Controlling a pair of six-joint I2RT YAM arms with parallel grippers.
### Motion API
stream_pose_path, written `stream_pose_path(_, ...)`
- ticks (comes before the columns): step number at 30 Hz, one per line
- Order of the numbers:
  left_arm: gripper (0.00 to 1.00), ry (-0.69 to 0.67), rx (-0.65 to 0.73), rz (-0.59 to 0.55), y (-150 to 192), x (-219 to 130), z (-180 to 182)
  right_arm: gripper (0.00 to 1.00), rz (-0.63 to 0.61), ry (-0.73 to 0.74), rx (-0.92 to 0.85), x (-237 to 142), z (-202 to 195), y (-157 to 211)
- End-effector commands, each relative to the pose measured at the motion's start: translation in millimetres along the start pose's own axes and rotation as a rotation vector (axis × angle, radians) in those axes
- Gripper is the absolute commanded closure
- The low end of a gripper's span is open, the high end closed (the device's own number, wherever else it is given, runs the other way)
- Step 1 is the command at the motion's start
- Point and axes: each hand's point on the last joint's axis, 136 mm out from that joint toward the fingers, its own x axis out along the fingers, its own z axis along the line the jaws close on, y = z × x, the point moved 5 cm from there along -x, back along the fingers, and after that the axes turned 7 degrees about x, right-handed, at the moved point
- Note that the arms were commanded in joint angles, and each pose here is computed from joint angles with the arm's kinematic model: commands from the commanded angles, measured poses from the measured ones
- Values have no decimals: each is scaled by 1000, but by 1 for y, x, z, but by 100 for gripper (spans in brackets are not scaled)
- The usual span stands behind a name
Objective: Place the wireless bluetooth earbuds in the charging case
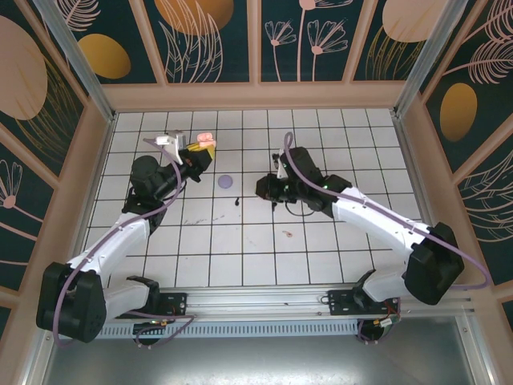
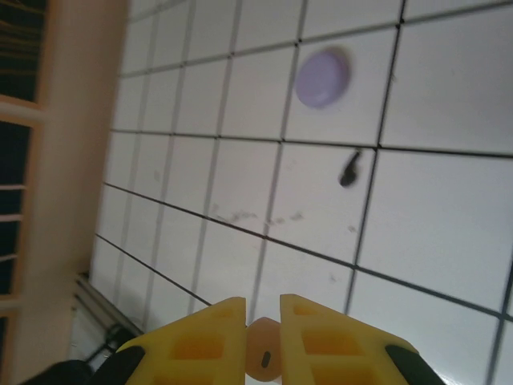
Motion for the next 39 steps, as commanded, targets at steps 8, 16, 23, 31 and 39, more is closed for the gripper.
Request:
stream_pose_path(8,100,98,171,-116,2,-9,-19,86,-212,-351,-53,-60,90,-70)
stream_pose_path(16,100,143,366,-217,12,-10,-44,86,-332,-505,-96,-76,114,-84)
stream_pose_path(23,100,156,462,-304,6,-3,-59,86,-433,-646,-107,-89,118,-84)
stream_pose_path(31,100,80,542,-375,-4,6,-63,85,-528,-752,-97,-98,112,-80)
stream_pose_path(39,100,-69,676,-398,-5,18,-62,85,-553,-805,-61,-89,111,-80)
